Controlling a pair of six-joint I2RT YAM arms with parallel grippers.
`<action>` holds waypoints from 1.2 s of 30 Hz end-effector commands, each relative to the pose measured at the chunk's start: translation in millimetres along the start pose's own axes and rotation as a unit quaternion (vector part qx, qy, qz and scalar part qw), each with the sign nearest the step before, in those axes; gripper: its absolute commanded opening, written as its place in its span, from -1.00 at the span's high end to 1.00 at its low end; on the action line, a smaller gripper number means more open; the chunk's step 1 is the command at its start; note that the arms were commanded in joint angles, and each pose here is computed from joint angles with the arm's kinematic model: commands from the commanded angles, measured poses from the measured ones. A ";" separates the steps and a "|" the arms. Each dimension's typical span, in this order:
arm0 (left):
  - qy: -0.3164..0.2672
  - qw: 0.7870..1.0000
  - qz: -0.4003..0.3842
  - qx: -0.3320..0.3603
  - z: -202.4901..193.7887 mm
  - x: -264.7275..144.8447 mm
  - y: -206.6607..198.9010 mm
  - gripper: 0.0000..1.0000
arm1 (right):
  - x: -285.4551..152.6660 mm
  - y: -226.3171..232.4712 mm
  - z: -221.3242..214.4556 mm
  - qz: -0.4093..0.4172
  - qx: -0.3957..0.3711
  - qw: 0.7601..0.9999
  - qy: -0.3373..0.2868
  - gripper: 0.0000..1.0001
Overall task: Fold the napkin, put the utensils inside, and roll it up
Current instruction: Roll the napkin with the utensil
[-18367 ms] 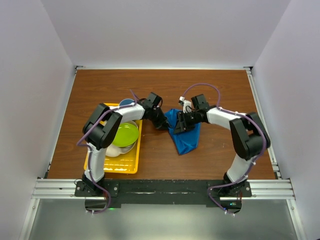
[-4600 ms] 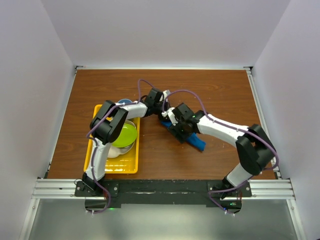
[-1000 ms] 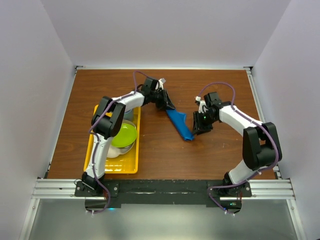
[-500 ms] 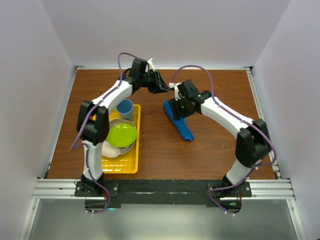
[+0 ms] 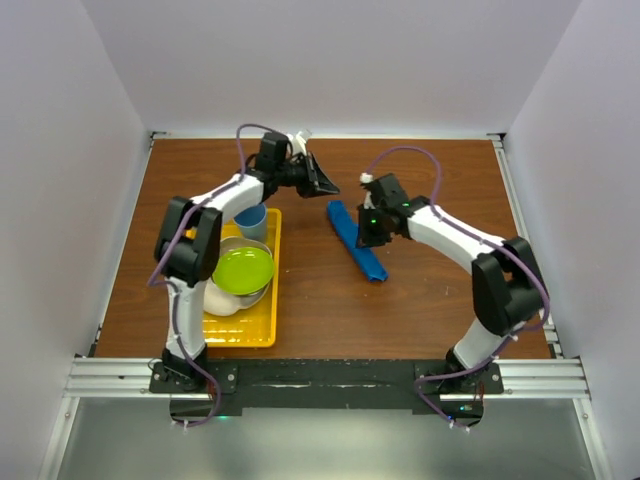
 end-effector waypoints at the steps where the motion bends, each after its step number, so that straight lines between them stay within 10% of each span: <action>1: 0.019 0.998 -0.060 0.005 -7.3 32.6 -11.1 0.97 | -13.3 9.6 26.7 0.179 0.154 0.972 -0.015 0.91; 5: 0.044 0.998 -0.031 -0.015 -31.7 53.3 13.7 1.00 | -13.9 33.1 30.4 0.291 0.126 0.947 0.047 1.00; 21: 0.112 0.986 0.120 0.012 -70.8 80.9 118.3 1.00 | 28.9 3.9 -0.6 0.283 0.121 0.941 0.140 1.00; 36: 0.072 0.991 0.091 0.064 -20.6 65.5 58.3 0.97 | 7.3 -28.5 -9.0 0.293 0.159 0.933 0.133 1.00</action>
Point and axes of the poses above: each gripper's point midway between its finger pads, its own x axis out along the fingers, its own y axis along the line the jaws close on, z = x × y, the point moved 1 cm from there along -x, back along the fingers, and after that the axes turned 13 degrees about x, right-handed, at the moved point
